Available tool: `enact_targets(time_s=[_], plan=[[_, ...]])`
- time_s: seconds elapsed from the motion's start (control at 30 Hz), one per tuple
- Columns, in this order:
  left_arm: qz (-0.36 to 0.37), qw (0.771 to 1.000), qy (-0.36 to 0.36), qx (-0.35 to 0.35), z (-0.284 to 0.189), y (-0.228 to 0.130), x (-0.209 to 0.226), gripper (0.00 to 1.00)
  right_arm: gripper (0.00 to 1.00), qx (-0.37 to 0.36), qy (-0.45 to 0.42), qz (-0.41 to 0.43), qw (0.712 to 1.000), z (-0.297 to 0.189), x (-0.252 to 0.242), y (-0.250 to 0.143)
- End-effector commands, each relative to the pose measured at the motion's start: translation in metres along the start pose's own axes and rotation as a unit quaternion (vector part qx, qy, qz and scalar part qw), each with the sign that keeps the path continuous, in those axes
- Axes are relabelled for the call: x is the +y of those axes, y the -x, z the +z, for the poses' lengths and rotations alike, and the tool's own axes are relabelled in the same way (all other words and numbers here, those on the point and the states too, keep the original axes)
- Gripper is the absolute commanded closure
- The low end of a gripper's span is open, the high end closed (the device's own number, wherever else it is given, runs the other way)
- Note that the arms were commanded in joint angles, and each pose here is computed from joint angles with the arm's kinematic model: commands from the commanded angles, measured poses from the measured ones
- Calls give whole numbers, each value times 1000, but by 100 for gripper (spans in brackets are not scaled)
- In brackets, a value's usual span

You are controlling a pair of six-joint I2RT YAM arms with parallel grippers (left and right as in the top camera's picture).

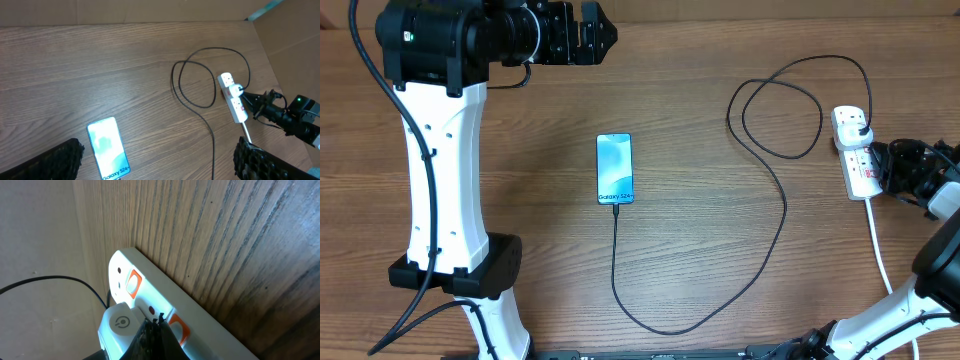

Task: Plug charger to phone and switch on socket
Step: 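Press the power strip switch down with the right gripper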

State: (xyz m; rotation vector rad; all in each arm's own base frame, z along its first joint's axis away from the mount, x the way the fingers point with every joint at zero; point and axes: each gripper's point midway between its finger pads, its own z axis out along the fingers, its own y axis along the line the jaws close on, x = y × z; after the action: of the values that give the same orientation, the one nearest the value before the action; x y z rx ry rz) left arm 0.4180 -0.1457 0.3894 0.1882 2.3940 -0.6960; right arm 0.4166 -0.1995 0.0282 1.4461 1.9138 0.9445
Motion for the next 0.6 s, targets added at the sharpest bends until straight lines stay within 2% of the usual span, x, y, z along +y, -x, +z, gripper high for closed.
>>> enact_targets(time_s=[0.0, 0.57], plan=[[5, 1000, -7, -2, 0, 2, -2, 0, 96, 2, -5, -7, 1000, 5, -3, -4], [5, 1000, -7, -2, 0, 2, -2, 0, 96, 11, -17, 1, 1000, 7, -8, -10]])
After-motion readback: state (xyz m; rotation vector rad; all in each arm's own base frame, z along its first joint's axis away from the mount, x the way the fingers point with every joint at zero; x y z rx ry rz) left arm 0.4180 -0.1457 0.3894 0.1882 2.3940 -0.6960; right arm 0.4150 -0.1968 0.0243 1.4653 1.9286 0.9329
